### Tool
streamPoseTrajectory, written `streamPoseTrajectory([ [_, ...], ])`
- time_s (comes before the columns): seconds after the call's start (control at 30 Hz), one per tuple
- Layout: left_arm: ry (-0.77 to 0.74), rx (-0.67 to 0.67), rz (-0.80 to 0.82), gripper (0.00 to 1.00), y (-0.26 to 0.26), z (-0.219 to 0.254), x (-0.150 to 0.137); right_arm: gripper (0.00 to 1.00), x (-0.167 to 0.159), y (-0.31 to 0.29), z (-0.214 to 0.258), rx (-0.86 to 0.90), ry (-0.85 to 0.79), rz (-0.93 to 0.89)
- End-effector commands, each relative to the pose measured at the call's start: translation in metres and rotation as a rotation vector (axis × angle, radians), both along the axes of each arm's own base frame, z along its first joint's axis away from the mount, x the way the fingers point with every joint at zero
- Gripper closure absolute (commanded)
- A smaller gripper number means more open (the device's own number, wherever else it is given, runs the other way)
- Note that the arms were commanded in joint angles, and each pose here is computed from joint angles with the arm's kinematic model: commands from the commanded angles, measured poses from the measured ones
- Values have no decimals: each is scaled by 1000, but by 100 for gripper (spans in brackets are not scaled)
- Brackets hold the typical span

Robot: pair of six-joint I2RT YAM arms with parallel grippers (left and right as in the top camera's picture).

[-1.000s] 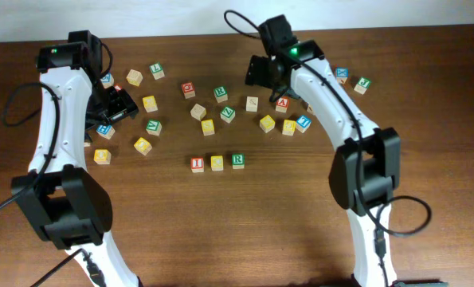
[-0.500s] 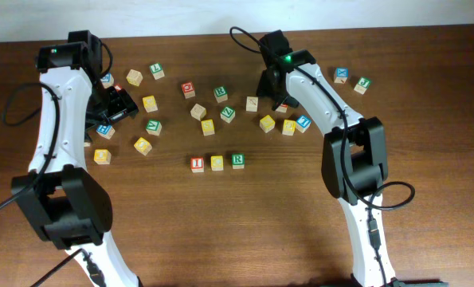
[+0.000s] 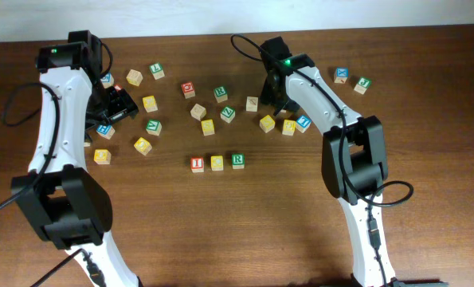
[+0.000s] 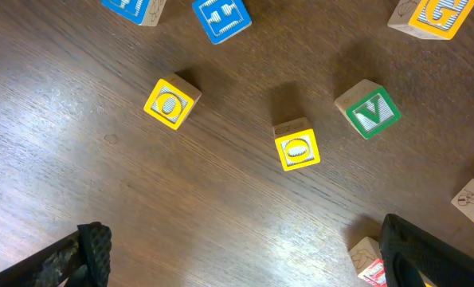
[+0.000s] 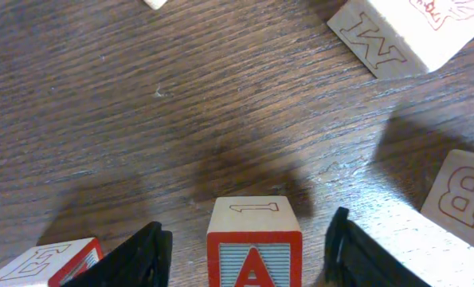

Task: Spell out ICRA
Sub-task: 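Lower the right gripper onto the red A block and close on it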

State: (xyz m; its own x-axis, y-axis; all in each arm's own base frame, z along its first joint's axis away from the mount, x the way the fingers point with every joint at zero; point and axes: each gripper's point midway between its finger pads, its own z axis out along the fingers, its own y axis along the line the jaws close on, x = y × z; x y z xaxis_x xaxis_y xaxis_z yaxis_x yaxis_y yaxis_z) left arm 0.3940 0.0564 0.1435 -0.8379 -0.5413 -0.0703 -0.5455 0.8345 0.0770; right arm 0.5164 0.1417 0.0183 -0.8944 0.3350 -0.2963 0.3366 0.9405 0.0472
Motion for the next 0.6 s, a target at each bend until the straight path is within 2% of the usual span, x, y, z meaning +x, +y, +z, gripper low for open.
streamPoseTrajectory([
  [0.0,-13,-5,6,1,1,4,1,49,-3,-8,-9,-29,20,-3],
  [0.1,-13,-5,6,1,1,4,1,57,-3,-8,-9,-29,21,-3],
  [0.3,-13,-5,6,1,1,4,0,57,-3,-9,-9,-39,22,25],
  [0.43,-13,-5,6,1,1,4,1,63,-4,-10,-12,-44,27,27],
  [0.57,-13,-5,6,1,1,4,0,63,-7,-11,-18,-58,38,65],
])
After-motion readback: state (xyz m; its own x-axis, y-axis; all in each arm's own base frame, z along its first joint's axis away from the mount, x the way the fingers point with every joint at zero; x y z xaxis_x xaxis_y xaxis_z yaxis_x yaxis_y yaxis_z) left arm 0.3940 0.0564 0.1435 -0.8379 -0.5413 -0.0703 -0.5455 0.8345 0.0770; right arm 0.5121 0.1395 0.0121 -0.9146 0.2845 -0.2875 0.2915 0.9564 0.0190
